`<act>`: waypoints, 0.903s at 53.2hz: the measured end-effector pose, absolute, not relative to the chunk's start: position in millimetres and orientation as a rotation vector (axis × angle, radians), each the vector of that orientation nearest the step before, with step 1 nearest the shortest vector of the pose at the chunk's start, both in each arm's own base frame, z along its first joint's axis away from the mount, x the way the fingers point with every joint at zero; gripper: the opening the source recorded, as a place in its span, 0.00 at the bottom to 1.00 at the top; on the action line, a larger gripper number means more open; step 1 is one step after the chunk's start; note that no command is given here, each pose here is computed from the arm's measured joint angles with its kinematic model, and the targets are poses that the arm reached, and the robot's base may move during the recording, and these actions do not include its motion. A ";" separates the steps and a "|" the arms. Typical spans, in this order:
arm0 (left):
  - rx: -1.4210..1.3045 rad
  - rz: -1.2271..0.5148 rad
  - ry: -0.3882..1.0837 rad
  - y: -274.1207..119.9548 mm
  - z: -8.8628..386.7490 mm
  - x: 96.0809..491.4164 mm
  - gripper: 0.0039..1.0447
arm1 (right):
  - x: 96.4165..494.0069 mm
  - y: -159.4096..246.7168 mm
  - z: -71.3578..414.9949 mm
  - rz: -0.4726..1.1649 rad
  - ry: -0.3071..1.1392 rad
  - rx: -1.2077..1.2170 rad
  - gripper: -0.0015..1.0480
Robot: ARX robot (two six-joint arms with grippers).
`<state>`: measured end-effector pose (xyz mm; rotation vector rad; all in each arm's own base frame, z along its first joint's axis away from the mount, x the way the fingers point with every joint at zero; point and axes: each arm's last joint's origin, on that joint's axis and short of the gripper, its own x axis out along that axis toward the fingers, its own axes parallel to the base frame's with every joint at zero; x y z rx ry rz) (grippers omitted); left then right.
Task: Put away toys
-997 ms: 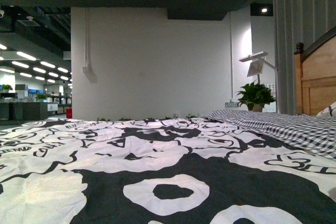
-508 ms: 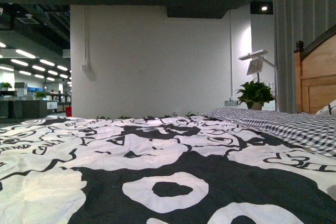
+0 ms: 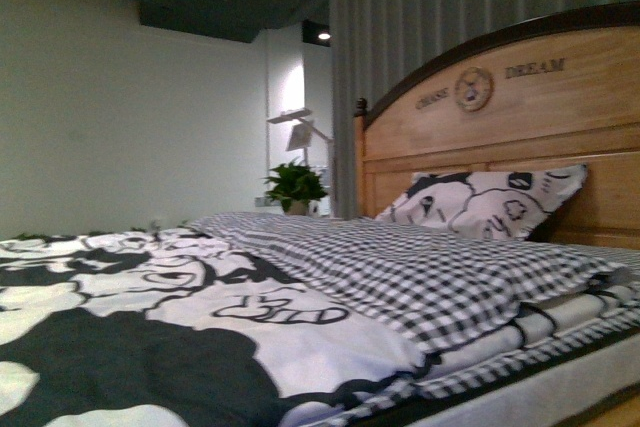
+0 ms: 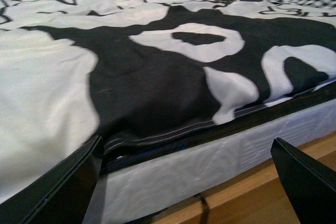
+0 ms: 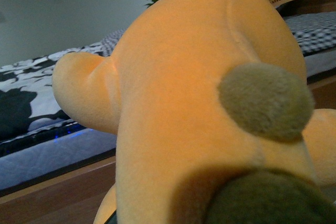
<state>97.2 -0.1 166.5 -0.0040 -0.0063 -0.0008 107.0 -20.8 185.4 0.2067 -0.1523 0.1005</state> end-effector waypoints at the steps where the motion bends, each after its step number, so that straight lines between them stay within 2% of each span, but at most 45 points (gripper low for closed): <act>1: -0.004 -0.001 -0.006 -0.1 166.5 97.2 0.95 | 107.0 -20.8 185.4 0.101 -0.152 0.207 0.19; 48: -0.004 -0.002 -0.006 -0.2 166.5 97.2 0.95 | 107.0 -20.7 185.4 0.102 -0.152 0.207 0.19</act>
